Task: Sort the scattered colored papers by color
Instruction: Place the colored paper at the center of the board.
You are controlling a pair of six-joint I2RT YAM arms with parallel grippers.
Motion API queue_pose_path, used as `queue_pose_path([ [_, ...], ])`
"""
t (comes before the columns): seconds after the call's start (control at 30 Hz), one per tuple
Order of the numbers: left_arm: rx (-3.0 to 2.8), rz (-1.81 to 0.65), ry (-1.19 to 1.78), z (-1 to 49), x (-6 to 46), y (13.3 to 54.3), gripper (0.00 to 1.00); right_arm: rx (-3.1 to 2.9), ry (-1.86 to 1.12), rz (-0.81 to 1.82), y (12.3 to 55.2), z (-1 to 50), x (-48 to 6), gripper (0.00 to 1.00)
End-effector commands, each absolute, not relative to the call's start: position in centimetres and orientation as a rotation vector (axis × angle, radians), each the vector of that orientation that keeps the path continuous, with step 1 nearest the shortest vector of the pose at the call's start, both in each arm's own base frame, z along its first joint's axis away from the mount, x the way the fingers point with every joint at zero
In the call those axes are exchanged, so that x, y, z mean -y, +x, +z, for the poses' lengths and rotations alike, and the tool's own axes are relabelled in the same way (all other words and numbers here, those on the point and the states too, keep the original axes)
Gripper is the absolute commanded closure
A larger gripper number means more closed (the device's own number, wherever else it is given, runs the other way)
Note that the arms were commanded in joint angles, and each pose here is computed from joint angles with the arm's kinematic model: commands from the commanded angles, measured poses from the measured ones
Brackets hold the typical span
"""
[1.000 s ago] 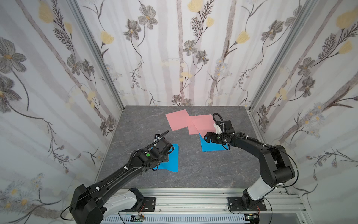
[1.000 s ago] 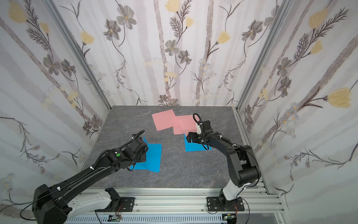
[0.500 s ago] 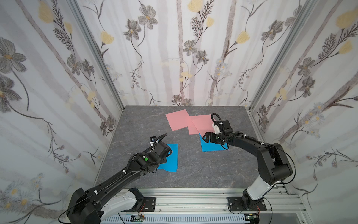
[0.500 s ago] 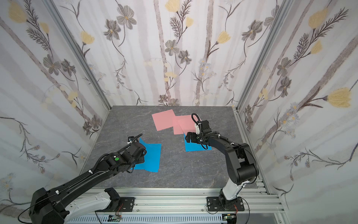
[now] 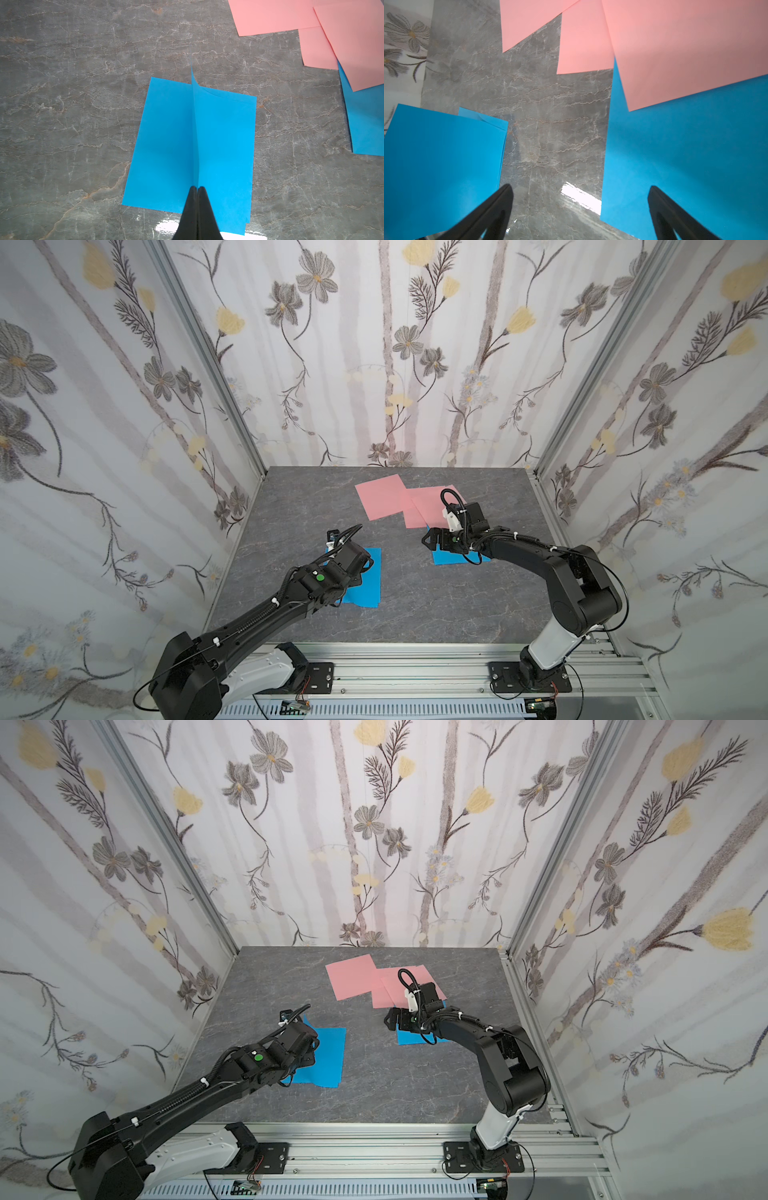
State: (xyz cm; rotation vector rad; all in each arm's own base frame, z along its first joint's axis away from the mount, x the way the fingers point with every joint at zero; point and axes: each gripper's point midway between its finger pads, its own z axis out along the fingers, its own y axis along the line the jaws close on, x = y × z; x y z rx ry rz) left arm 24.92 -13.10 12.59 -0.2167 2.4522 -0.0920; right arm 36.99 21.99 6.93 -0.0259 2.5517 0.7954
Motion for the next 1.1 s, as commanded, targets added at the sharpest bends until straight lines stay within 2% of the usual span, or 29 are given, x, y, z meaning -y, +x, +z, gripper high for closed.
queue_pose_path([
  [0.0, -2.409, -0.103, -0.258, 13.3, 13.2, 25.7, 1.00, -2.449, 0.058, 1.062, 36.9, 8.2, -25.5, 0.00],
  [0.2, -2.381, -0.093, -0.276, 13.7, 12.8, 26.0, 1.00, -2.389, 0.048, 1.219, 35.8, 9.0, -29.8, 0.00],
  [0.63, -2.360, -0.114, -0.322, 13.4, 12.7, 26.0, 1.00, -2.291, 0.027, 1.392, 34.7, 11.9, -35.1, 0.00],
  [1.0, -2.350, -0.108, -0.351, 13.5, 12.3, 25.9, 1.00, -2.284, 0.106, 1.567, 32.8, 8.8, -40.4, 0.00],
  [1.07, -2.350, -0.107, -0.349, 13.5, 12.2, 25.8, 1.00, -2.249, 0.099, 1.611, 33.3, 9.6, -41.4, 0.00],
])
